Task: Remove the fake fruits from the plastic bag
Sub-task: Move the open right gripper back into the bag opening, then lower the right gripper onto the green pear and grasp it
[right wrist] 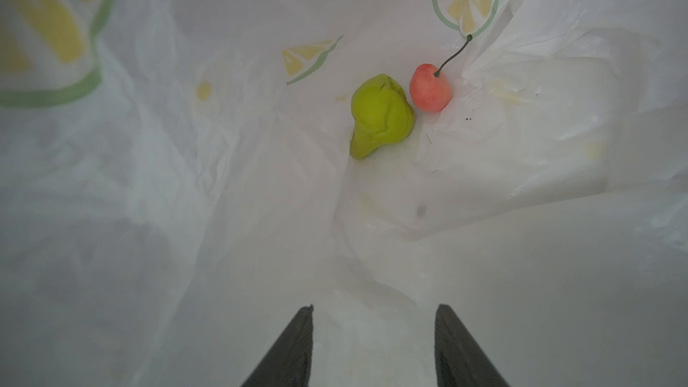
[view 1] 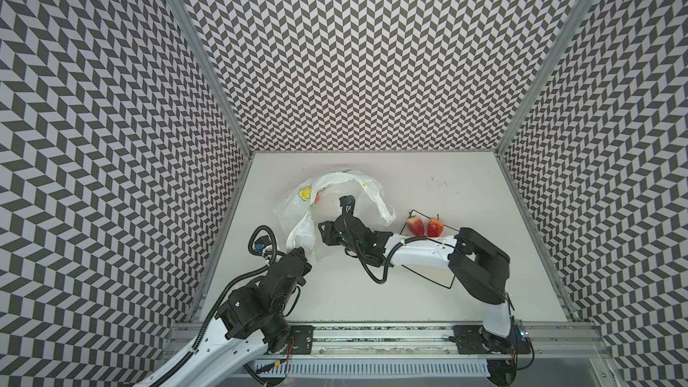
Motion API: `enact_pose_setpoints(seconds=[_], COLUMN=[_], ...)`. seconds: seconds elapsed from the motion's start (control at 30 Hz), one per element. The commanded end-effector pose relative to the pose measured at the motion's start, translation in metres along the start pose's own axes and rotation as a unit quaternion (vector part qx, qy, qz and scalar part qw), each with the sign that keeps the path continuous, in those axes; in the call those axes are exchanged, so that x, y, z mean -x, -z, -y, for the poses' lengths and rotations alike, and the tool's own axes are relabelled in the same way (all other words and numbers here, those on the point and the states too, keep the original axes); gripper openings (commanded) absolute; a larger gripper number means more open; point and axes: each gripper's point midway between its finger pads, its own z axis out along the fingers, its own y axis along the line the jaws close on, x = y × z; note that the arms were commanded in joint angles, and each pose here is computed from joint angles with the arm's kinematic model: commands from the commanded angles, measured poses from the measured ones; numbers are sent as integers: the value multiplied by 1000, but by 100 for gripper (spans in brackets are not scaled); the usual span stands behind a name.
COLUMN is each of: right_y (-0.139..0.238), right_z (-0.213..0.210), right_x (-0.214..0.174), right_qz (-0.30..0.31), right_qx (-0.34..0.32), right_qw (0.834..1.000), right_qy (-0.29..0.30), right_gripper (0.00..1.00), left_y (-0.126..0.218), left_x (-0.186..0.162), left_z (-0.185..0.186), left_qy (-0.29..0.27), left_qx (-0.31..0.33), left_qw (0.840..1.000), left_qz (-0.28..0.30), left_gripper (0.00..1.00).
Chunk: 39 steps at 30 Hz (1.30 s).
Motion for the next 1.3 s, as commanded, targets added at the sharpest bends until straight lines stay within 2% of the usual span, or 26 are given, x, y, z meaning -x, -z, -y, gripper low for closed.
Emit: enact_pose_setpoints(seconds=[0.0,0.2,0.43,0.73,0.9,0.93,1.0,1.27], right_y=[-24,-59,-96,-128,-142,-145,-150,-175], right_z=[-6,7,-6,-10,-5,-5,-5,-4], right_x=[22,29,29,28,24,24,25,22], right_qz=[35,23,-9,-25,-30,-29,-26,-27], right_qx=[18,37,88,123,118,116,114,107], right_qw=[997,992,987,976,969,969,967,957], right_qy=[-70,-117,-134,-178,-213,-218,-228,-268], right_gripper=[53,57,63,68,70,75,78,80], left_y=[5,6,5,3,4,5,5,8], left_x=[2,-12,-14,-18,-15,-14,-13,-13], left_z=[-11,-16,-18,-3,5,6,9,27], left_qy=[0,-4,-18,-30,-34,-36,-41,-60], left_qx=[31,45,70,41,35,34,32,0], left_qw=[1000,998,996,997,997,997,996,995], left_qz=[-3,-40,-51,-65,-65,-65,-66,-79], left_gripper=[0,0,0,0,0,0,0,0])
